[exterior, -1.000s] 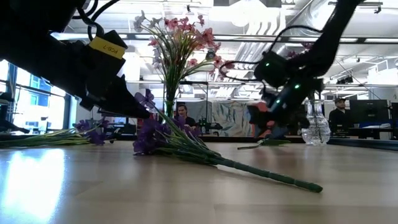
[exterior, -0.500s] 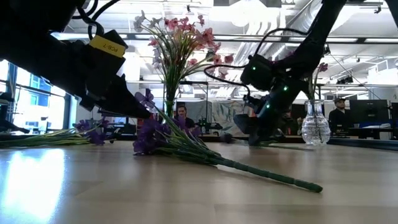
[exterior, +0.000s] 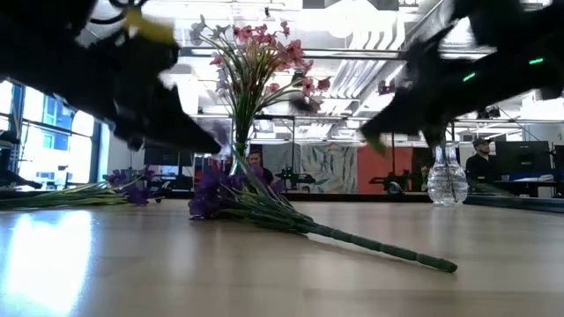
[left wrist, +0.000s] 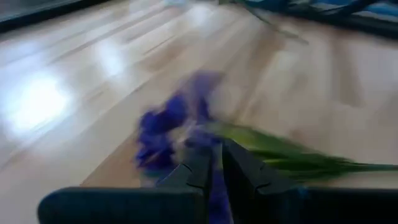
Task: Sort flowers into vase by color
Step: Put the right black flowers into the transparent vase
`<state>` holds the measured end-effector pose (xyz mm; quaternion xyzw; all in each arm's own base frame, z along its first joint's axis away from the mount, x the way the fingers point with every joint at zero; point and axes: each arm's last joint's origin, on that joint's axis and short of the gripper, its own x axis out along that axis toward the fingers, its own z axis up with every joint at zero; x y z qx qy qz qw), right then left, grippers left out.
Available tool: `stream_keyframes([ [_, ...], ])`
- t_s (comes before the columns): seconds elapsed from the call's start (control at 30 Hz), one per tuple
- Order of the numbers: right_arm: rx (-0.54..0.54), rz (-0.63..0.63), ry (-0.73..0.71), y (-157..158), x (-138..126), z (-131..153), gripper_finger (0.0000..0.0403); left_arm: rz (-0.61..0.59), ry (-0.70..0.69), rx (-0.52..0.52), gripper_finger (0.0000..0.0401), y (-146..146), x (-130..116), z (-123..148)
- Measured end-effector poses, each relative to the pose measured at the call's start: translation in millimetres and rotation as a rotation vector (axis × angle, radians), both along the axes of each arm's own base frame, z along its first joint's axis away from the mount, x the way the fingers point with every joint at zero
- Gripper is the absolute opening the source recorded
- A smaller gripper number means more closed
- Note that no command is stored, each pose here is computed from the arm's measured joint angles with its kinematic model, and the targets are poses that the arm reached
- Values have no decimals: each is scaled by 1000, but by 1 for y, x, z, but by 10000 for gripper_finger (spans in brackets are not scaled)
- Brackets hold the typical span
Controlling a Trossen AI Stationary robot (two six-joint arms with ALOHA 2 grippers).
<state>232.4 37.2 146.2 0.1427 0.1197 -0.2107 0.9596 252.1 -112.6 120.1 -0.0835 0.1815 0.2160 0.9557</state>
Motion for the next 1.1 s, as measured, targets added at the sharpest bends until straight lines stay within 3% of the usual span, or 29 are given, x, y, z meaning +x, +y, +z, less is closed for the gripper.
stream_keyframes([
  [0.2, -191, 229, -418, 36, -18, 28, 3, -276, -92, 109, 23, -12, 13, 21],
  [0.37, -426, 492, -597, 65, 10, 54, 2, -409, -145, 254, 23, -23, 31, 45],
  [0.5, -514, 611, -677, 83, 41, 65, 1, -449, -175, 374, 32, -22, 46, 63],
  [0.63, -561, 636, -725, 95, 62, 73, 1, -542, -226, 465, 66, -22, 59, 80],
  [0.9, -619, 667, -748, 104, 75, 74, 1, -692, -353, 421, 145, -17, 76, 105],
  [1.1, -645, 670, -725, 105, 77, 71, 1, -691, -389, 418, 150, -20, 82, 113],
])
